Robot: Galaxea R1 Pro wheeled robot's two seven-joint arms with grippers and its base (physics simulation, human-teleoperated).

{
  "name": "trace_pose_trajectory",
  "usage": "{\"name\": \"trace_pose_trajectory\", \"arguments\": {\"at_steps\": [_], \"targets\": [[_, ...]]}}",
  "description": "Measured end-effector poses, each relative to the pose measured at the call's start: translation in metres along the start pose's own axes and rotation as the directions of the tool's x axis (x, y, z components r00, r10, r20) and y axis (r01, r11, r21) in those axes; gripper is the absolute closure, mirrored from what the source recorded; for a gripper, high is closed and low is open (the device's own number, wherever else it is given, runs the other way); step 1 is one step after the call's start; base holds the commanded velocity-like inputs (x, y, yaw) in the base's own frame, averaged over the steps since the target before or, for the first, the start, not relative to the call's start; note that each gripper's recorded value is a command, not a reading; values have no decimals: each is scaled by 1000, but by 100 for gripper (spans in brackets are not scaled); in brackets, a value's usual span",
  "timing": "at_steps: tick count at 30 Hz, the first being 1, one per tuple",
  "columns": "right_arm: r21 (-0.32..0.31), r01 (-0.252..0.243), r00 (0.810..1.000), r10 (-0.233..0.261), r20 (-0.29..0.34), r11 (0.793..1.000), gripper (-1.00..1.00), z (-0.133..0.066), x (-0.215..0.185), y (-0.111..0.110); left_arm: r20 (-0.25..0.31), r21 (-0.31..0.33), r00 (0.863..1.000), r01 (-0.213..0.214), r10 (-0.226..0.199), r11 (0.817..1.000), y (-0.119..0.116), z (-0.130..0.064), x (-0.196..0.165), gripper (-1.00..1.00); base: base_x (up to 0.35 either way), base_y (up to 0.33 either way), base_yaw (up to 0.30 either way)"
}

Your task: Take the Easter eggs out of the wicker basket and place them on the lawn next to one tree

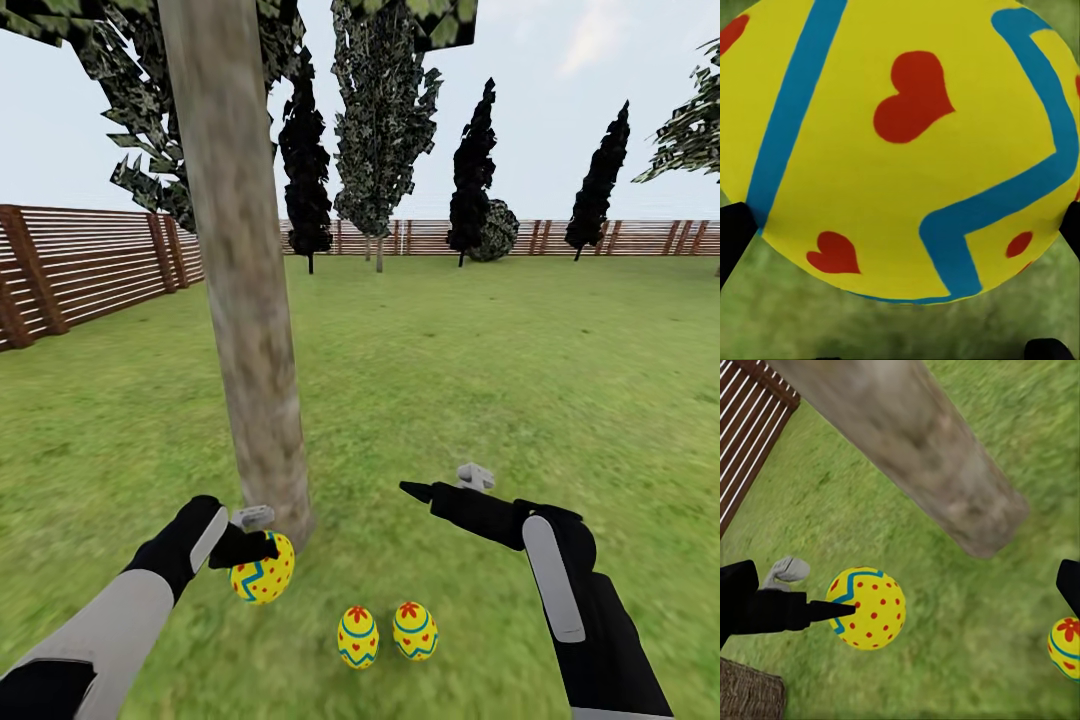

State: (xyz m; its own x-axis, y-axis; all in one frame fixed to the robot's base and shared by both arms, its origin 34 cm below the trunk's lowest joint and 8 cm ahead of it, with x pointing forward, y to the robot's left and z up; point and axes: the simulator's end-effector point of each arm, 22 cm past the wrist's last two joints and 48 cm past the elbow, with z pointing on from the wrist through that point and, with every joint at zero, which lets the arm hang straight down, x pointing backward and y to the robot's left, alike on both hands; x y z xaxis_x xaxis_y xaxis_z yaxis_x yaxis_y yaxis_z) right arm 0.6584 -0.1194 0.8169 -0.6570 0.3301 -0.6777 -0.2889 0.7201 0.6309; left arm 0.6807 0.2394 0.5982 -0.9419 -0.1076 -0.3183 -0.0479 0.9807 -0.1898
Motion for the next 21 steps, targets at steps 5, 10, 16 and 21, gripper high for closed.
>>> {"name": "trace_pose_trajectory", "arguments": {"at_steps": [5,10,16,21], "targets": [[-2,0,1000,0,0,1000,-100,3,8,-5,12,-1,1000,-2,2,1000,2,9,3,100,0,0,-67],[-4,1,1000,-1,1,1000,-100,5,16,-10,15,-1,1000,-2,2,1000,4,17,7,100,0,0,-108],[-4,2,1000,-2,1,1000,-100,8,25,-17,16,0,1000,-2,2,1000,7,28,13,100,0,0,-35],[-7,3,1000,-3,3,1000,-100,10,33,-21,20,0,1000,-4,4,1000,9,35,17,100,0,0,-172]]}}
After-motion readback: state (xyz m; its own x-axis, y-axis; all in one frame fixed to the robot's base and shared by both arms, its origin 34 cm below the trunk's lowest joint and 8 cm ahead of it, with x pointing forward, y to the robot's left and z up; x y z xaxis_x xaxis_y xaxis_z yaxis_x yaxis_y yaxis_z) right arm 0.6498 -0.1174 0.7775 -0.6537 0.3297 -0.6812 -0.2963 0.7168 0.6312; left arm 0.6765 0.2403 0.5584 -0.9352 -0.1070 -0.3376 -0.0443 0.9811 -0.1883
